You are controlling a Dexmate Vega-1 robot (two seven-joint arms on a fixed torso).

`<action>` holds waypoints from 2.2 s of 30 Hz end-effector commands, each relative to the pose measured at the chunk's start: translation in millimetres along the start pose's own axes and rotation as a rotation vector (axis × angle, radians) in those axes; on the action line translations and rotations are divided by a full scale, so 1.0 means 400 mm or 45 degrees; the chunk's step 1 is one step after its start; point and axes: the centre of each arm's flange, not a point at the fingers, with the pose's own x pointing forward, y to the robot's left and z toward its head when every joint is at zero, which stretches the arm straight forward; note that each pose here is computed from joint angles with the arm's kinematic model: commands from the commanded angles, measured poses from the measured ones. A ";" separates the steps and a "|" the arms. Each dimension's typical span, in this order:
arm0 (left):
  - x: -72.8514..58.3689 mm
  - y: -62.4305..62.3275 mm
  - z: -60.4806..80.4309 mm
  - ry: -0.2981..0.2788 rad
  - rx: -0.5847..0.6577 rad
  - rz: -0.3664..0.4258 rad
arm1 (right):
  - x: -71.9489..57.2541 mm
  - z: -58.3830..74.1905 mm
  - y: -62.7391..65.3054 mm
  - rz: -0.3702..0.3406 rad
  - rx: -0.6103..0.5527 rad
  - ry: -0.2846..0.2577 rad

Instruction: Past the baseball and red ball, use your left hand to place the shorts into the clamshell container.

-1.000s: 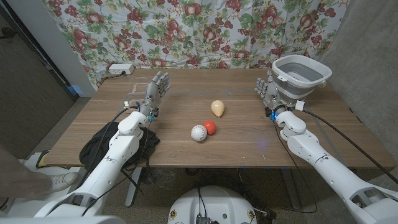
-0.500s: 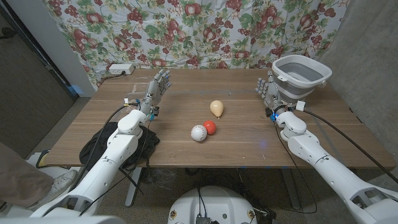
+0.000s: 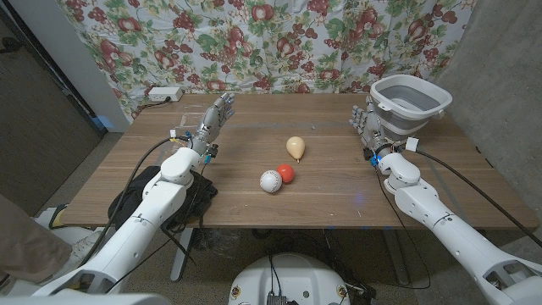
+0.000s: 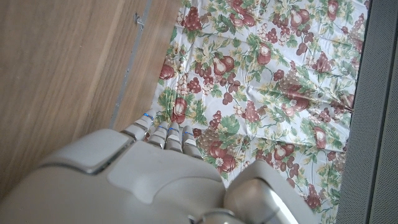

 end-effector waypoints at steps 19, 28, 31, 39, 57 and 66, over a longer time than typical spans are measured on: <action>-0.058 -0.019 0.063 -0.012 0.283 0.036 | -0.010 0.015 0.010 0.029 -0.018 -0.004; -0.055 -0.020 0.075 -0.011 0.362 0.061 | -0.012 0.014 0.007 0.022 -0.027 -0.006; -0.056 -0.019 0.078 -0.015 0.388 0.069 | -0.011 0.015 0.008 0.021 -0.027 -0.010; -0.069 -0.017 0.087 -0.010 0.484 0.083 | -0.006 0.017 0.014 0.024 -0.031 -0.013; -0.099 -0.002 0.101 -0.019 0.575 0.100 | -0.004 0.026 0.028 0.031 -0.033 -0.016; -0.118 0.003 0.105 0.014 0.626 0.071 | -0.001 0.029 0.026 0.034 -0.045 -0.018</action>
